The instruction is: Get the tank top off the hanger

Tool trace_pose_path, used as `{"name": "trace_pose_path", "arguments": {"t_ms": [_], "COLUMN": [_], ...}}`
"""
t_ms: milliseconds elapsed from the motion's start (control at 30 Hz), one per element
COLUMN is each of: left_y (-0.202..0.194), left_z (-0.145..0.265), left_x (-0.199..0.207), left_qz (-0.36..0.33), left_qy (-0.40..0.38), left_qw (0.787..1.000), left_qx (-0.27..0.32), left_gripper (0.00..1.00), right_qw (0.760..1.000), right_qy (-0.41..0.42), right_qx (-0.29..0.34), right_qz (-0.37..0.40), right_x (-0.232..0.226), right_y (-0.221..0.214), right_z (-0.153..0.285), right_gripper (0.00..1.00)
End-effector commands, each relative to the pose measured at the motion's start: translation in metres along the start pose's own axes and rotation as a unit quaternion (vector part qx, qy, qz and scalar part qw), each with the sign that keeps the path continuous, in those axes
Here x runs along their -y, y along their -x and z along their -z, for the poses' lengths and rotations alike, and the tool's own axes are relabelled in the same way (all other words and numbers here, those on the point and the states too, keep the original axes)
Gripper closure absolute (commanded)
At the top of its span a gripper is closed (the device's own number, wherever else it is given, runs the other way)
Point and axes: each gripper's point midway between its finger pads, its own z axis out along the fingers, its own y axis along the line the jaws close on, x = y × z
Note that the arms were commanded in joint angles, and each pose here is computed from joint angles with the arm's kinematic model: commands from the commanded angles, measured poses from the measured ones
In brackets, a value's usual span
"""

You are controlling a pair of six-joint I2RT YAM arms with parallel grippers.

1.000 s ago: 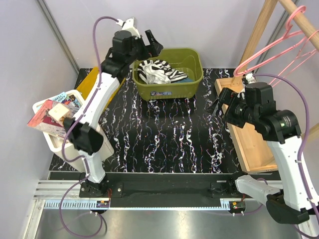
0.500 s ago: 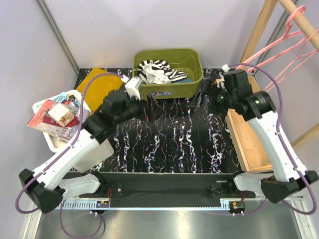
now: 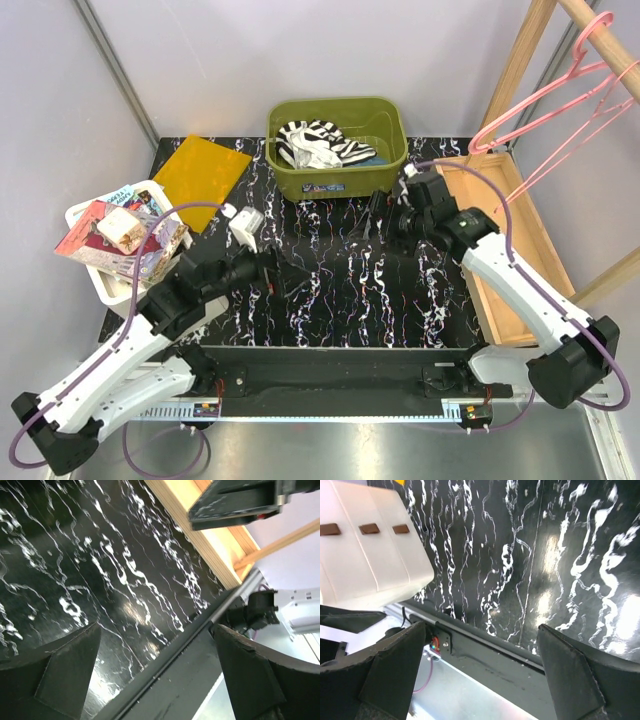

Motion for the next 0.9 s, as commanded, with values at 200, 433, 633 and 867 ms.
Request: {"name": "trace_pose_path", "arguments": {"t_ms": [200, 433, 633, 867], "left_y": [-0.061, -0.080, -0.089, -0.087], "left_z": [-0.009, 0.003, 0.021, 0.027], "left_x": [0.004, 0.017, 0.006, -0.003], "left_qz": [0.053, 0.128, 0.210, 0.314], "left_qy": [-0.107, -0.206, -0.251, -0.277], "left_qw": [0.993, 0.970, 0.940, 0.898], "left_qx": [-0.016, 0.028, 0.101, 0.134], "left_gripper": [0.01, 0.01, 0.01, 0.01], "right_qw": [0.987, 0.962, 0.921, 0.898], "right_qy": [0.118, 0.182, 0.244, 0.331], "right_qx": [0.011, 0.064, 0.117, 0.093], "right_qz": [-0.108, -0.192, -0.279, -0.273], "right_x": [0.003, 0.033, 0.071, 0.056], "right_y": [-0.044, -0.073, -0.100, -0.112], "right_z": [-0.029, -0.014, 0.005, 0.021], "right_gripper": [0.00, 0.00, 0.00, 0.00]}}
